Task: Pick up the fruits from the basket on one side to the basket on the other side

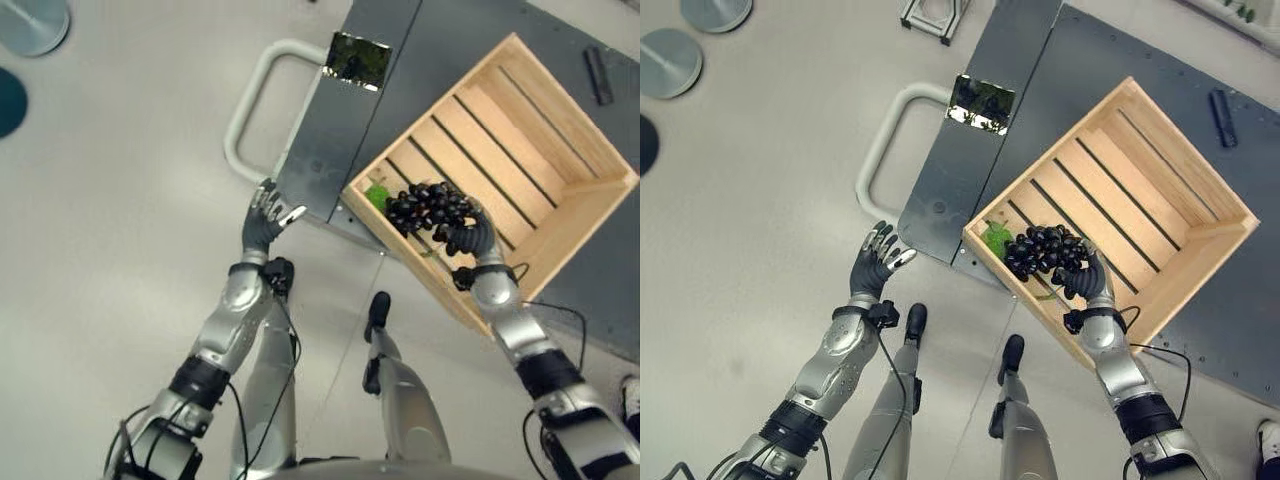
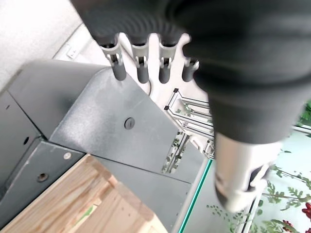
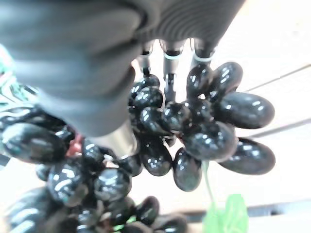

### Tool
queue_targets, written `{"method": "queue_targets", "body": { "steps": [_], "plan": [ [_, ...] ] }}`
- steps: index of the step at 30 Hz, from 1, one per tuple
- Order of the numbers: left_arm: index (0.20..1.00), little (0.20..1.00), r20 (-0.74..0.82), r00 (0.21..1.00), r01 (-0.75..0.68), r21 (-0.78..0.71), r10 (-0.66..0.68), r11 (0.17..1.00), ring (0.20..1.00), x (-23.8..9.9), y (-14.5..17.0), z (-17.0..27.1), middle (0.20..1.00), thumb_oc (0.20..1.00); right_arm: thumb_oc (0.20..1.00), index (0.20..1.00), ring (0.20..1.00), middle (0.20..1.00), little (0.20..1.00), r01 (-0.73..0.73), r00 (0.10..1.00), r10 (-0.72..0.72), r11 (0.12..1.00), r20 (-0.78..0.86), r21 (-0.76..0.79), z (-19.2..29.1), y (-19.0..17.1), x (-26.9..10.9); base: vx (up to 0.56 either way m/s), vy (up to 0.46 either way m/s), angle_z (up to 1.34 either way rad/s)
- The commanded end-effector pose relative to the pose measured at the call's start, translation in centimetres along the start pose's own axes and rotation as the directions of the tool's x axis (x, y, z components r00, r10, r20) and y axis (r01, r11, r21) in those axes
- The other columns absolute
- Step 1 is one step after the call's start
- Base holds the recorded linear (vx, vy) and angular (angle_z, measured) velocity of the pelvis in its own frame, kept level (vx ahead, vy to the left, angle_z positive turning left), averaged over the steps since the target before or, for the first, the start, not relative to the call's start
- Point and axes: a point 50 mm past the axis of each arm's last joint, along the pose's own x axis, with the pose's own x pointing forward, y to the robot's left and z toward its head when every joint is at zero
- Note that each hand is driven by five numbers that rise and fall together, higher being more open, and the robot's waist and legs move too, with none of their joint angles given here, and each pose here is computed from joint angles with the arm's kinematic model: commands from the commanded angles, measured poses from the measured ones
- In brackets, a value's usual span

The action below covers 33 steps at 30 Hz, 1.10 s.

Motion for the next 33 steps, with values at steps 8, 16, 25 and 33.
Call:
{"method": "queue_targets", "body": {
  "steps": [8, 16, 25, 33],
  "plan": [
    [1.000, 1.000, 0.124, 0.991, 0.051, -0.001, -0.050, 0.999, 1.000, 0.1, 0.0, 2.6, 1.000, 1.000, 0.200, 0.200, 0.200, 0.200, 0.200, 0.200, 0.931, -0.187, 0.980, 0.315, -0.008, 6.3, -7.5, 1.6, 0.00, 0.007, -0.04],
    [1.000, 1.000, 0.130, 0.987, 0.090, 0.056, -0.097, 0.994, 1.000, 0.1, 0.2, 3.0, 1.000, 1.000, 0.200, 0.200, 0.200, 0.200, 0.200, 0.259, 0.874, -0.196, 0.962, 0.445, -0.084, 9.4, -10.6, 1.9, 0.00, 0.000, 0.00],
    [1.000, 1.000, 0.126, 0.979, 0.141, 0.139, -0.158, 0.980, 1.000, 0.6, 0.1, 3.4, 1.000, 1.000, 0.200, 0.200, 0.200, 0.200, 0.200, 0.254, 0.814, -0.116, 0.952, 0.569, -0.170, 14.2, -13.7, 2.7, 0.00, -0.001, -0.04],
    [1.000, 1.000, 0.158, 0.932, 0.274, 0.276, -0.325, 0.921, 1.000, 2.3, -2.9, 5.3, 1.000, 1.000, 0.200, 0.200, 0.200, 0.200, 0.200, 0.089, 0.806, 0.141, 0.932, 0.575, -0.353, 18.8, -12.5, 4.9, 0.00, -0.004, -0.03]
  ]
}}
